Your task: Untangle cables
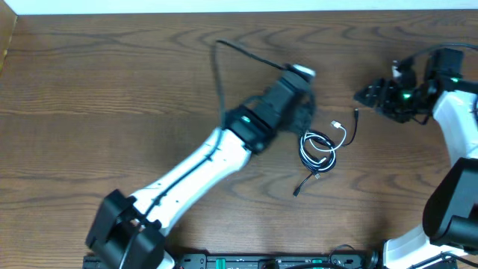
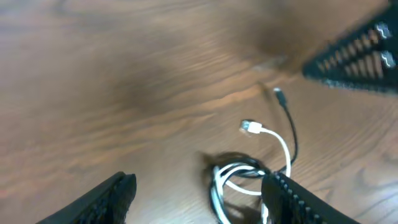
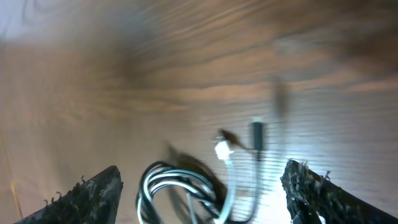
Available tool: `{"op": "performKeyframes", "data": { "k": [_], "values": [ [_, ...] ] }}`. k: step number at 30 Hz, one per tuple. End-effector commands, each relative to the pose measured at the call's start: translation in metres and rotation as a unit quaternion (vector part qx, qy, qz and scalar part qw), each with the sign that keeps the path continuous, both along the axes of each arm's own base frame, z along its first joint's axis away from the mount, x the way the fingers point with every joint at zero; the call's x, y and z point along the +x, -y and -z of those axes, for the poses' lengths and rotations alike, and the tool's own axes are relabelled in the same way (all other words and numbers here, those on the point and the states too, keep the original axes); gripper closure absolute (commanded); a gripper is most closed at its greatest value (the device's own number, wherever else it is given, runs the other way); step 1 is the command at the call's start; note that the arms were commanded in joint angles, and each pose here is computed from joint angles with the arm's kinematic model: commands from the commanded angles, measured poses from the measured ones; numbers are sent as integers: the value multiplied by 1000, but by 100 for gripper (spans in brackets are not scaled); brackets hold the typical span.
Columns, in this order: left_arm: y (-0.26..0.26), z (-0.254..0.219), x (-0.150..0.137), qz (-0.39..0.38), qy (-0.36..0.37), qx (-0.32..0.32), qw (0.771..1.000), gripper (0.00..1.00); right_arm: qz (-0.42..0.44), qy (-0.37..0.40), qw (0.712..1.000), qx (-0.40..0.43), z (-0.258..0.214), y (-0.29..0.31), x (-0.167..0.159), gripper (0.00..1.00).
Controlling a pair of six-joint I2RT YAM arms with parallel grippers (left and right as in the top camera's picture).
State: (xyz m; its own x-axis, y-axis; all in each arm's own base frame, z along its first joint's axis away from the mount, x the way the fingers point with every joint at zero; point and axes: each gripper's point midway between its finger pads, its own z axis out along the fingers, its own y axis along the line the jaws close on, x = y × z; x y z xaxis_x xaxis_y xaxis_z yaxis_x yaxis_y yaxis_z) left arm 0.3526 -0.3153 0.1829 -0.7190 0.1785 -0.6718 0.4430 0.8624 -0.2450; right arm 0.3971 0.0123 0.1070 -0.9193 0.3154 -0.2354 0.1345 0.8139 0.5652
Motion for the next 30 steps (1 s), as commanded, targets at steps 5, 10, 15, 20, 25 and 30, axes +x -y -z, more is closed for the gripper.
{"op": "performKeyframes", "data": {
  "k": [5,10,15,20,25,30],
  "values": [
    [-42,35,-6,-37,-198,-76,977,31,-97,24,995,-5,-9,-61,-3,21],
    [-25,42,-18,86,-227,-122,962,34,-60,3,998,-28,-3,-52,-1,24],
    [-4,59,-9,138,-202,-133,960,36,-9,-9,1000,-23,-2,-16,0,24],
    [22,82,-7,163,-194,-132,958,37,31,-29,999,-18,1,14,-7,24],
    [44,112,1,163,-179,-101,965,44,40,-32,999,-17,1,22,-9,25],
    [59,136,5,154,-167,-62,972,47,36,-32,999,-17,1,18,-9,24]
  ]
}}
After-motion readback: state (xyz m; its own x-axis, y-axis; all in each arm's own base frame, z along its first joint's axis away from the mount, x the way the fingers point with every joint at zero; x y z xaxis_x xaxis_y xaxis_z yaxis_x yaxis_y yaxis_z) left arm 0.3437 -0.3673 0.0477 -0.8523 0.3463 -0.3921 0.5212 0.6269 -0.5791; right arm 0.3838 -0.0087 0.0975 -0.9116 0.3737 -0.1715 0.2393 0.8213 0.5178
